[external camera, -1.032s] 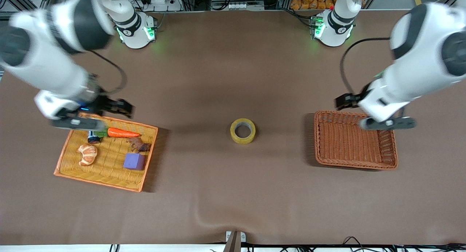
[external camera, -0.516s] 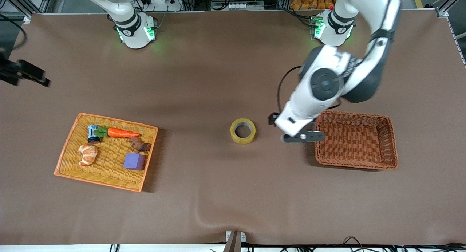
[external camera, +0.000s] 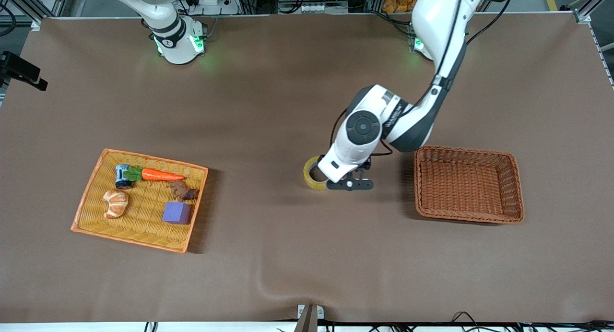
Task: Transfer tape with both arms
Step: 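Withdraw the right gripper while the left gripper reaches the tape roll, then close the left gripper on the tape roll and lift it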
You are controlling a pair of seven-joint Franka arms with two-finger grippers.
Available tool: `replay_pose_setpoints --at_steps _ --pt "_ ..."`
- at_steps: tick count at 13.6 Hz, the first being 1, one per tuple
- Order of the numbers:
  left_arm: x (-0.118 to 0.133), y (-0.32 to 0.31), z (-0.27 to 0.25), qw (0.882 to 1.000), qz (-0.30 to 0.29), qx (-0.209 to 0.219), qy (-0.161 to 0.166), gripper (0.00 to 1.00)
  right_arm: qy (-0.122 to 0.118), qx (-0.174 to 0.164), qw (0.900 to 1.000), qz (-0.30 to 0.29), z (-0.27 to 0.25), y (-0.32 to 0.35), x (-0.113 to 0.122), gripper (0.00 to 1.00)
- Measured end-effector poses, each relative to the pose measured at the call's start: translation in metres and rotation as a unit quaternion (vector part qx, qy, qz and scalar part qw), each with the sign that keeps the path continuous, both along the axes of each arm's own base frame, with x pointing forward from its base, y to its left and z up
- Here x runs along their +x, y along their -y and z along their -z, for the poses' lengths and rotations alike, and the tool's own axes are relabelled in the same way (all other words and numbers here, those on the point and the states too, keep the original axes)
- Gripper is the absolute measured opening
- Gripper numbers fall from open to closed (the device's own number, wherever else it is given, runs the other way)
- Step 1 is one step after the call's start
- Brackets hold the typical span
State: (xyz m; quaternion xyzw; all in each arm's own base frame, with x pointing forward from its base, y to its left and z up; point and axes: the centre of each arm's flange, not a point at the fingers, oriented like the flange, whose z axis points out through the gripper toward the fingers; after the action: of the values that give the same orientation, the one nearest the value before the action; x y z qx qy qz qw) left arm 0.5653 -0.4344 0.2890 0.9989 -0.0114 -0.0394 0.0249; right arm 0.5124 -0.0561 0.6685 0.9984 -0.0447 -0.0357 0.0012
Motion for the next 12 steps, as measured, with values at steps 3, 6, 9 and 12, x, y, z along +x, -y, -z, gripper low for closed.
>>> replay_pose_setpoints --at_steps 3,6,9,12 --pt "-0.006 0.01 0.031 1.0 0.006 0.001 -0.003 1.0 0.012 -0.002 1.0 -0.001 0.001 0.0 0.005 1.0" --pt "-0.007 0.011 0.06 1.0 0.005 0.001 -0.004 1.0 0.023 -0.003 1.0 -0.001 0.0 0.0 0.009 1.0" --pt "-0.018 0.017 0.08 1.0 0.013 0.007 -0.013 1.0 0.028 -0.004 1.0 -0.001 0.002 0.0 0.012 1.0" --pt "-0.023 0.018 0.094 1.0 0.016 0.013 -0.02 0.87 0.029 -0.004 1.0 -0.008 0.002 -0.007 0.013 1.0"
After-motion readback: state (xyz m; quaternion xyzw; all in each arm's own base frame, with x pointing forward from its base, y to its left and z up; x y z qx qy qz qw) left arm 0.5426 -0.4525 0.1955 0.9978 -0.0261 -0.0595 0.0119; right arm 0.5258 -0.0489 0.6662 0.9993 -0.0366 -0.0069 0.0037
